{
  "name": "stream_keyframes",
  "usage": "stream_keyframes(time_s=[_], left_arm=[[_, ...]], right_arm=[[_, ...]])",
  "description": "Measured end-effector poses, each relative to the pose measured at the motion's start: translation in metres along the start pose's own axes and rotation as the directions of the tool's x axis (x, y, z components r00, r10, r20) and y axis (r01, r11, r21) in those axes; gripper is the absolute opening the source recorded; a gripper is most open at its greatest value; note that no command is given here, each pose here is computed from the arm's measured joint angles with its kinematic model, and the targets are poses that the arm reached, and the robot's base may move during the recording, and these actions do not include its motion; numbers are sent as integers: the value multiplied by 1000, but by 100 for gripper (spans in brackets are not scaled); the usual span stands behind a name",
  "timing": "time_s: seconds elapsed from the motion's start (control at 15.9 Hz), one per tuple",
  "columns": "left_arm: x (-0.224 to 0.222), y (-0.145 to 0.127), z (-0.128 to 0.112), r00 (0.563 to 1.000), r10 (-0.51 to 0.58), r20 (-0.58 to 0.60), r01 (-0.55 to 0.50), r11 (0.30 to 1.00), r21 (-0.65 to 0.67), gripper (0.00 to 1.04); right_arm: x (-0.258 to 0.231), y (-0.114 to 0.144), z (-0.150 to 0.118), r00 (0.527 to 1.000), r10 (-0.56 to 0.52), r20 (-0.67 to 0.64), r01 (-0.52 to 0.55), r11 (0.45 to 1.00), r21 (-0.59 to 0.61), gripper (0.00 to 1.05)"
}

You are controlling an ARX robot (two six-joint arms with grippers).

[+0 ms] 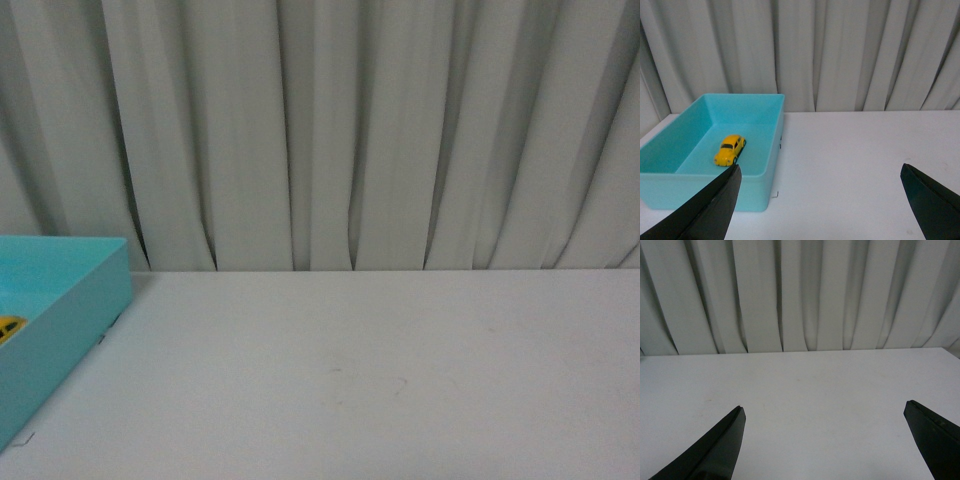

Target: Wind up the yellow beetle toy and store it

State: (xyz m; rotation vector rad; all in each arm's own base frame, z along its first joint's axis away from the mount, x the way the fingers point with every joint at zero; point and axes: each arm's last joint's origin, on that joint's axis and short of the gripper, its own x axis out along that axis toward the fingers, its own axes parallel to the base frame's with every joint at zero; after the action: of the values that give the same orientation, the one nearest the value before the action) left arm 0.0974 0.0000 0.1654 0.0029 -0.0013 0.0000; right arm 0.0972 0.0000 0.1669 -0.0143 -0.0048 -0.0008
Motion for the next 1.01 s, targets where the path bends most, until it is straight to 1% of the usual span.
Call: stream_keyframes(time_s=[1.01], left_arm=[[0, 0, 0, 1000, 0, 0, 0, 1000, 0, 98]], right_arm=[[0, 0, 0, 1000, 0, 0, 0, 1000, 0, 98]])
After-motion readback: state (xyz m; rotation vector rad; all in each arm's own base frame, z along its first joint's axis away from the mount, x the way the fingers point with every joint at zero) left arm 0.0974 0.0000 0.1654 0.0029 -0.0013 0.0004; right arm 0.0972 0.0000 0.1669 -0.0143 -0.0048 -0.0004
